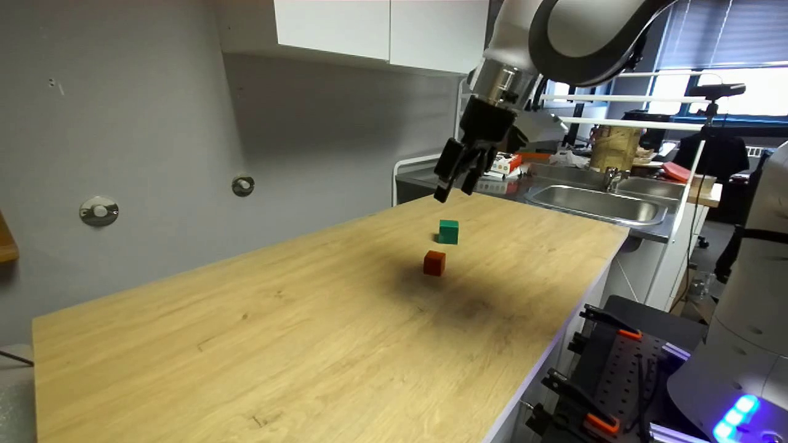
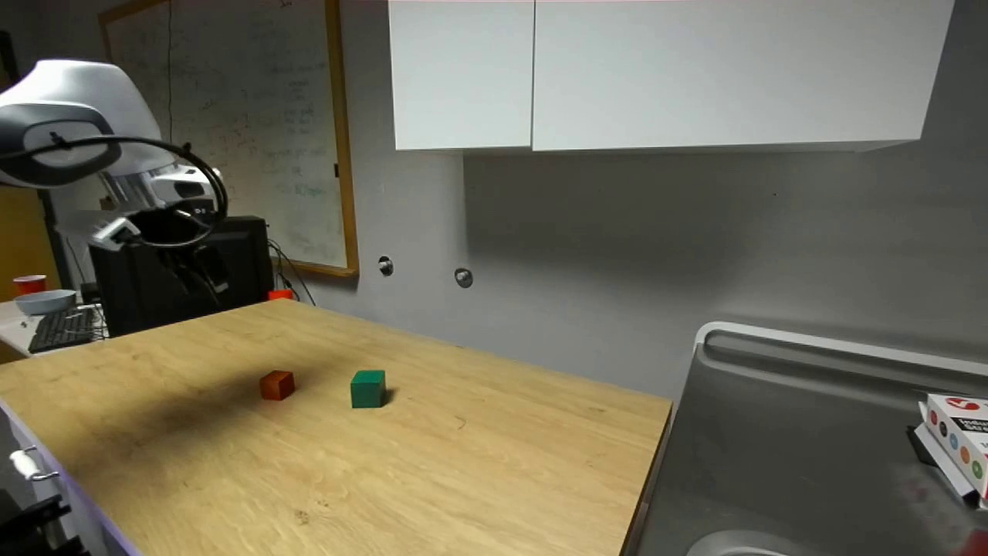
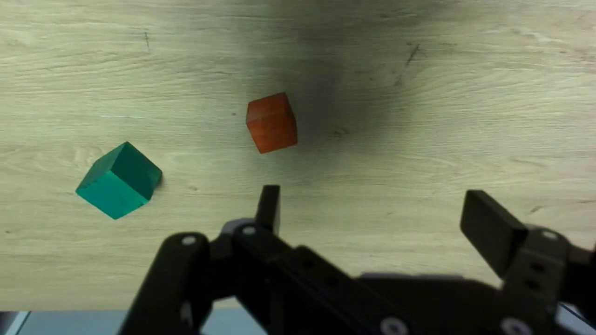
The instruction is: Put the orange block on the green one
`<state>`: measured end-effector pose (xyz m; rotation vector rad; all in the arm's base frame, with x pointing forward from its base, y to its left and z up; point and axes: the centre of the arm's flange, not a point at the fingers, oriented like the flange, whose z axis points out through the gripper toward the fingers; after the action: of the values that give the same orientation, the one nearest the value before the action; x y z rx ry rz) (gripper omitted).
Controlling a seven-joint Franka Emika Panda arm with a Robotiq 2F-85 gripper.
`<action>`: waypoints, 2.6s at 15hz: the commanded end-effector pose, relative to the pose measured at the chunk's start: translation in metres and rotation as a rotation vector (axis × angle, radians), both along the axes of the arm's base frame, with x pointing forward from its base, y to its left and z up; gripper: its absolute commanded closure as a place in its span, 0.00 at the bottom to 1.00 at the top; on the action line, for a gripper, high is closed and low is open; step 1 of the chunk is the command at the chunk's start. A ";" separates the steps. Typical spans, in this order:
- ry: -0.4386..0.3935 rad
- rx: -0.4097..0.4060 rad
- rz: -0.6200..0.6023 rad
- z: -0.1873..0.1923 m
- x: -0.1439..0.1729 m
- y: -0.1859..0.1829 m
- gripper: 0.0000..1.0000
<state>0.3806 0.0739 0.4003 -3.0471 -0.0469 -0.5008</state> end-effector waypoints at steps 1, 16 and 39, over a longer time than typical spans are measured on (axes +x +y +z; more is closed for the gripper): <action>0.050 0.000 -0.035 -0.027 0.038 -0.015 0.00; 0.307 0.029 -0.115 -0.145 0.108 -0.045 0.00; 0.182 0.050 -0.208 -0.094 0.176 -0.114 0.82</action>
<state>0.5475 -0.0165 0.2841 -3.0587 0.2729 -0.1997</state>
